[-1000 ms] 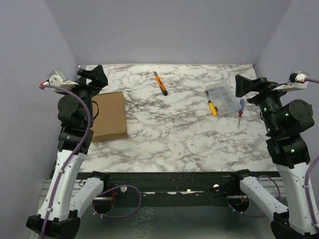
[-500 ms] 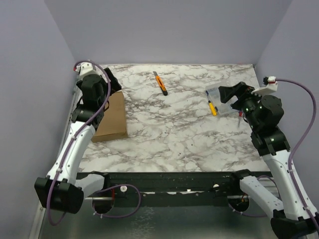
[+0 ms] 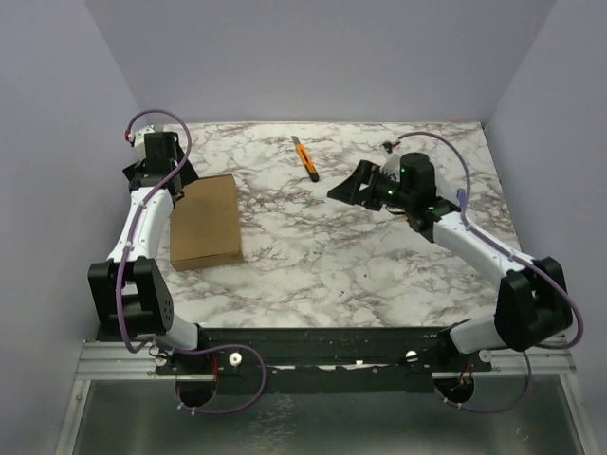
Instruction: Unpack the express box
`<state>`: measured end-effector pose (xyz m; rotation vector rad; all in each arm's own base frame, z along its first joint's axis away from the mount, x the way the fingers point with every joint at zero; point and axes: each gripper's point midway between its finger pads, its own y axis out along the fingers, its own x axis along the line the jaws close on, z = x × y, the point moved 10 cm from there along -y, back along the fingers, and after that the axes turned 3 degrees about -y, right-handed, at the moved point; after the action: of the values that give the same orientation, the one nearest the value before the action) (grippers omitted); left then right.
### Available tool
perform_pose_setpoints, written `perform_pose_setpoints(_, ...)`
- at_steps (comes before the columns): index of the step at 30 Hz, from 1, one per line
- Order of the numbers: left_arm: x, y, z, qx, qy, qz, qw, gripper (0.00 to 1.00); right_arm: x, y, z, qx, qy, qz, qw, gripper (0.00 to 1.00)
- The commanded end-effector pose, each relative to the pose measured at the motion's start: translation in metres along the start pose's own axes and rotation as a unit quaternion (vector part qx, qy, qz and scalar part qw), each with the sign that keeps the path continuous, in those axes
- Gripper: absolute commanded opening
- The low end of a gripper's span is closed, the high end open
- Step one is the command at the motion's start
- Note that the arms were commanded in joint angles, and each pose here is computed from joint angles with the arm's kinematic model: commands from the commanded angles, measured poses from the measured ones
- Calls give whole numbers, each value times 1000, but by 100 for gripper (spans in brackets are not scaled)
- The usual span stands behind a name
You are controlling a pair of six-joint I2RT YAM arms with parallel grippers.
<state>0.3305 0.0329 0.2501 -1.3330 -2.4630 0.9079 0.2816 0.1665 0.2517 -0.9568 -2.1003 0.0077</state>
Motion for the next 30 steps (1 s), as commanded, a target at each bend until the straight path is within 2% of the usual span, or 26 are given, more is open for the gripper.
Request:
perform_pose_setpoints(1,25,25,-11,16,-20,-48,998,99,45,41,3,37,-10,-142,989,100)
perform_pose_setpoints(3,33,41,-1,35,-28,-54,998,99,57,63,12,57,-6,-162,985,100)
perform_pose_setpoints(6,39,64,18,89,-42,-21,995,99,71,91,25,80,2,-183,980,100)
perform_pose_setpoints(10,36,72,34,118,-47,6,992,99,76,123,41,109,20,-194,975,100)
perform_pose_setpoints(16,31,77,55,160,-71,38,984,99,66,160,66,148,47,-166,974,100)
perform_pose_setpoints(21,23,73,71,184,-84,75,976,98,51,174,80,160,53,-131,977,100)
perform_pose_setpoints(30,-29,50,115,236,-22,141,961,98,27,168,92,171,2,-51,984,97)
